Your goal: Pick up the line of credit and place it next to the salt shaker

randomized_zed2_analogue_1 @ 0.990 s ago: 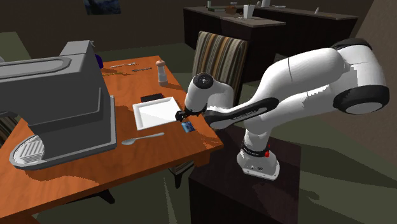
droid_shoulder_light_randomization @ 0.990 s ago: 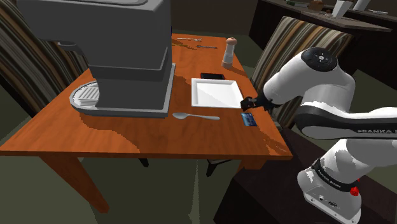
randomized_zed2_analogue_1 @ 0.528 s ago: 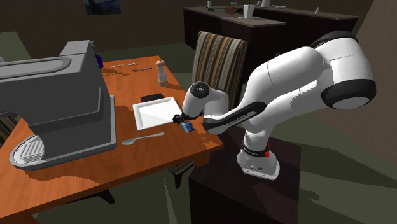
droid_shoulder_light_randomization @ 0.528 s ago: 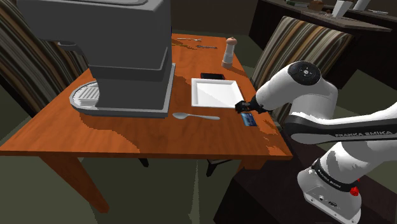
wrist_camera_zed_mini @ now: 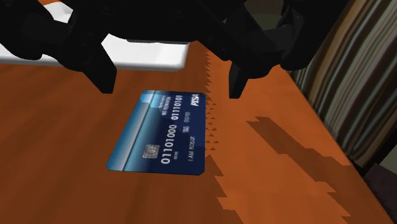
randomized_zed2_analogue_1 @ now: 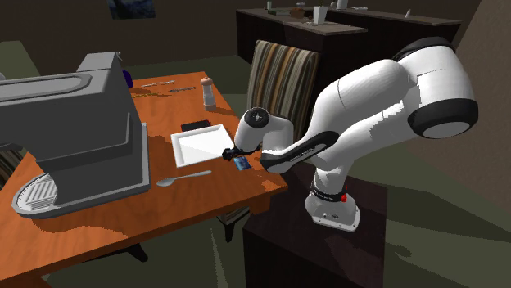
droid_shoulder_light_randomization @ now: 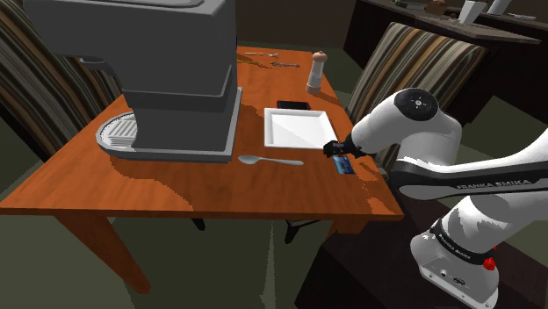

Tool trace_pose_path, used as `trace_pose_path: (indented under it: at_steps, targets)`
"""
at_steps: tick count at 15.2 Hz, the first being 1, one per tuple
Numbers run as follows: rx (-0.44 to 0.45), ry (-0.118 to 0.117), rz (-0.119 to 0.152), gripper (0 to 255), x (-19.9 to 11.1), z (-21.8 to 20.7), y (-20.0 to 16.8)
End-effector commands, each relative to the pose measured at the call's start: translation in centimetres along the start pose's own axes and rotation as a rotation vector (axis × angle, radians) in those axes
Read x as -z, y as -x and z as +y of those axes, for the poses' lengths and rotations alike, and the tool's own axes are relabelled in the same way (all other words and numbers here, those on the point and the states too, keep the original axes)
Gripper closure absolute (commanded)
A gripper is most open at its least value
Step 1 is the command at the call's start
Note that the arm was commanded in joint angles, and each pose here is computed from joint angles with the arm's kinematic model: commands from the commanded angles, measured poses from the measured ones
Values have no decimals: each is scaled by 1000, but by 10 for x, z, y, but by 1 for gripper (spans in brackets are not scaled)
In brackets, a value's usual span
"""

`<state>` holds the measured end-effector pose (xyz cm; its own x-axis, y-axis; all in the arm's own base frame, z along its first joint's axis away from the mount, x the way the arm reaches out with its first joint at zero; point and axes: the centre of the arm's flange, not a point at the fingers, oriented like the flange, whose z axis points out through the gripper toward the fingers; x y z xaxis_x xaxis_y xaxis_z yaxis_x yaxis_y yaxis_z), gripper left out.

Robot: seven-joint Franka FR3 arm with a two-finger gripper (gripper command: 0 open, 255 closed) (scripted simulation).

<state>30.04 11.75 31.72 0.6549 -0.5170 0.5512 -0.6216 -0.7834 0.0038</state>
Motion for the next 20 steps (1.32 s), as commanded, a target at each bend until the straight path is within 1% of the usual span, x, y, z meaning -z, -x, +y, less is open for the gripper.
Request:
trace_pose_path:
  at_steps: [1, 10, 20]
  targets:
    - [0, 0, 0, 255, 0, 0, 0]
    - [0, 0, 0, 255, 0, 0, 0]
    - [0, 0, 0, 255, 44, 0, -29]
